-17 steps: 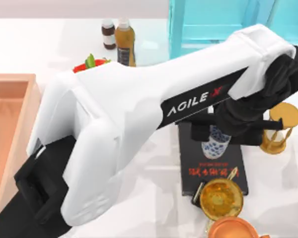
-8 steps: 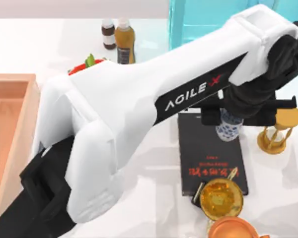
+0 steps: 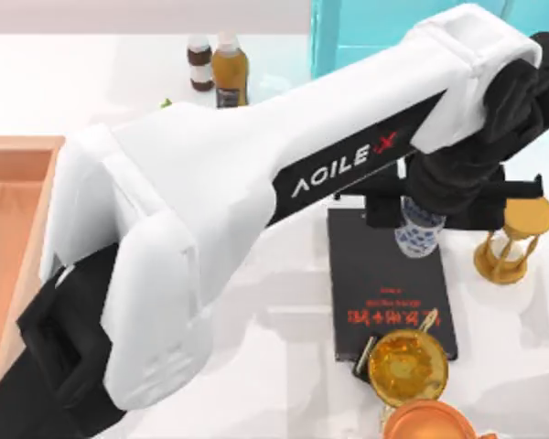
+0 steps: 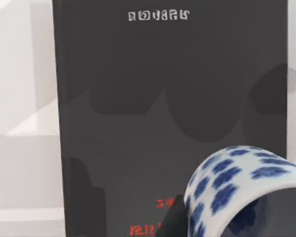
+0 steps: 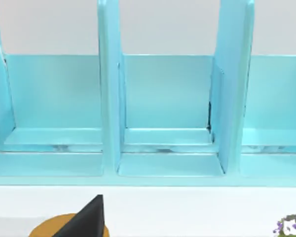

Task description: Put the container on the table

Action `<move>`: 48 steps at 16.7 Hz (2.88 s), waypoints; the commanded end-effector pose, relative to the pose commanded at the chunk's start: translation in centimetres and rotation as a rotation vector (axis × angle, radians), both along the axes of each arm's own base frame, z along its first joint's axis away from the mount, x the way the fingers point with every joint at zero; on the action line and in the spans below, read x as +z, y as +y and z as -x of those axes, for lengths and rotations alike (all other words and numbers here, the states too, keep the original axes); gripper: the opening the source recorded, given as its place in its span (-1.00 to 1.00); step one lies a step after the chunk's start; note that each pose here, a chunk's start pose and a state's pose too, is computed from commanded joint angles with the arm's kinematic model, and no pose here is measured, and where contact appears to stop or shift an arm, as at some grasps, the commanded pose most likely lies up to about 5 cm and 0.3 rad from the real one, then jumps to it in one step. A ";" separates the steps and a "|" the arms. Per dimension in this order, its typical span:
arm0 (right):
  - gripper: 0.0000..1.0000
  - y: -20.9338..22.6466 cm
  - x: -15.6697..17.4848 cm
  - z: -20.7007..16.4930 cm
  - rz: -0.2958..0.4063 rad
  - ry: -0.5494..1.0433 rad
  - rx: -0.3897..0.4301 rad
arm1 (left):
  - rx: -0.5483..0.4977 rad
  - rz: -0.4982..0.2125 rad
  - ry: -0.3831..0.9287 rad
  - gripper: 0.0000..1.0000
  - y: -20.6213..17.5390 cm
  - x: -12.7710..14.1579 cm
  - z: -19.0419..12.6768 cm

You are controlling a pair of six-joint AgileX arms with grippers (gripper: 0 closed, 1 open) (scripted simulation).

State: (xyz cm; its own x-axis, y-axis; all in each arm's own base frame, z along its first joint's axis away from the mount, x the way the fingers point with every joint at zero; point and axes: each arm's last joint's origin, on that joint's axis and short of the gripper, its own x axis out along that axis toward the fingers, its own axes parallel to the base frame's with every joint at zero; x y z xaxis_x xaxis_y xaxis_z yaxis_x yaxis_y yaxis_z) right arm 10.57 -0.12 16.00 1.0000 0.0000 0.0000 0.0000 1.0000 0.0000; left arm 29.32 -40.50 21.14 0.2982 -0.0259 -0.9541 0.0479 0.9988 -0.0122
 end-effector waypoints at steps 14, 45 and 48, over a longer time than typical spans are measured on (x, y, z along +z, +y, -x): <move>1.00 0.0 0.0 0.0 0.000 0.000 0.000 | 0.029 -0.013 0.003 -1.00 11.1 3.0 -0.8; 1.00 0.0 0.0 0.0 0.000 0.000 0.000 | 0.029 -0.013 0.003 0.96 11.1 -3.4 -2.2; 1.00 0.0 0.0 0.0 0.000 0.000 0.000 | 0.029 -0.013 0.003 1.00 11.1 -3.4 -2.2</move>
